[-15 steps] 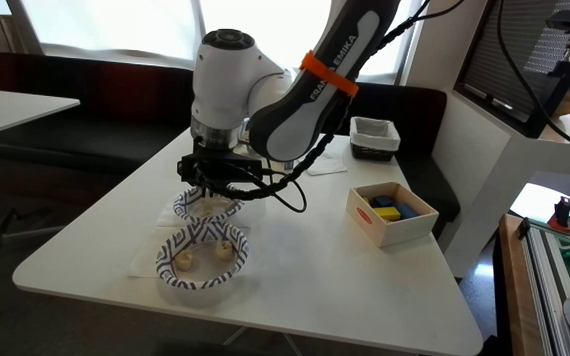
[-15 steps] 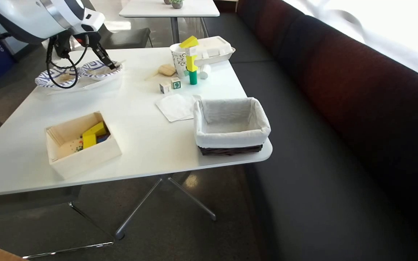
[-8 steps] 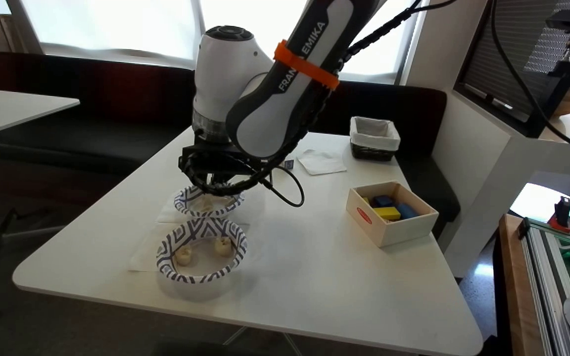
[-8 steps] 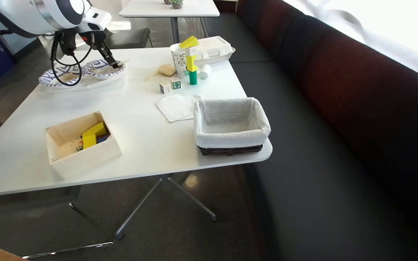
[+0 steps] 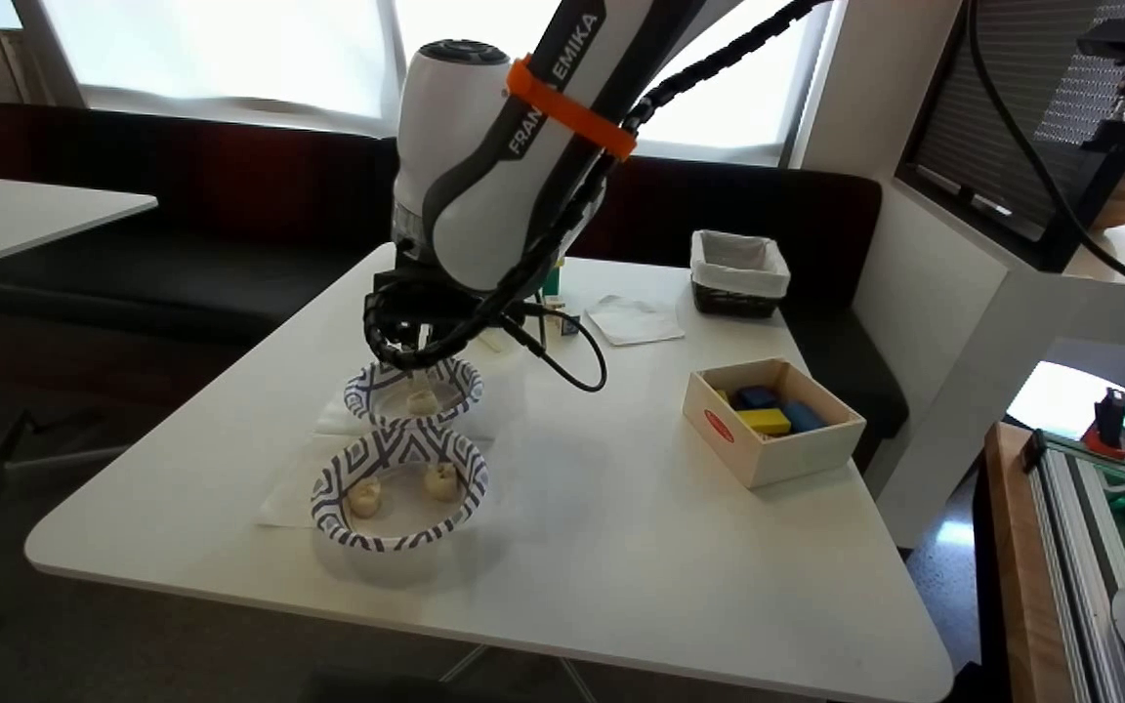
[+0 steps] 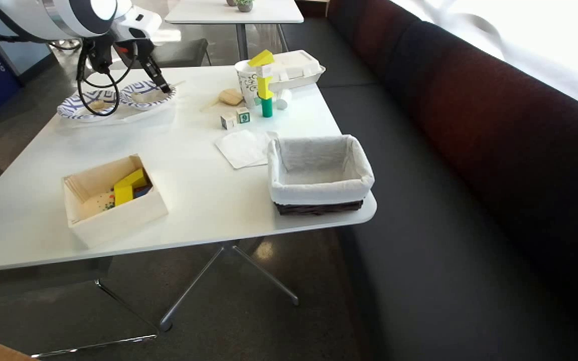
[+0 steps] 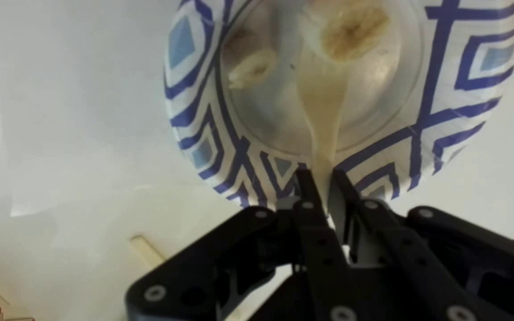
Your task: Use the fork to move one object from the right plate to the left plate
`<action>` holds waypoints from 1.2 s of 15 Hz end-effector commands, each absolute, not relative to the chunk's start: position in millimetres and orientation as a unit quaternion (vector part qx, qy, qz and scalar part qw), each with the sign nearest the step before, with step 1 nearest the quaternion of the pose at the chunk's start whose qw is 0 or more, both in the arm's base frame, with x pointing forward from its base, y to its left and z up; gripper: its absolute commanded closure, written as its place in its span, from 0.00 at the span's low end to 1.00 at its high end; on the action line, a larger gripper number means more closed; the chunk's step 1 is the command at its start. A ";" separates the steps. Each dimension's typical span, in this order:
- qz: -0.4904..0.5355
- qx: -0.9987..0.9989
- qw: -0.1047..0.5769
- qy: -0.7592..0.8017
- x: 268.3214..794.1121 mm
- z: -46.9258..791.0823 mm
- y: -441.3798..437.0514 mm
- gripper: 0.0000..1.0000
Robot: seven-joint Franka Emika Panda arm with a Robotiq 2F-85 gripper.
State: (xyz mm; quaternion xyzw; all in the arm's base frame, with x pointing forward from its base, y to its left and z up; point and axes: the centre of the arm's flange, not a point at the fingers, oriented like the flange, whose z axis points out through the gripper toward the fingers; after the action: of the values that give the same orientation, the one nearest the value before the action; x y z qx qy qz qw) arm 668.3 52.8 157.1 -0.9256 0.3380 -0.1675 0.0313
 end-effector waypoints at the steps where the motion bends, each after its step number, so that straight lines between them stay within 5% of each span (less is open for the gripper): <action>1: -0.174 -0.924 0.037 0.337 650.8 172.7 52.1 0.97; 18: -0.220 -0.930 0.036 0.293 591.1 187.3 144.5 0.97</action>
State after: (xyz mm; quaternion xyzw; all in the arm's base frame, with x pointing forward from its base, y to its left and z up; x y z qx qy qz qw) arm 609.6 125.4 192.1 -0.9337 0.2877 -0.2092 0.0392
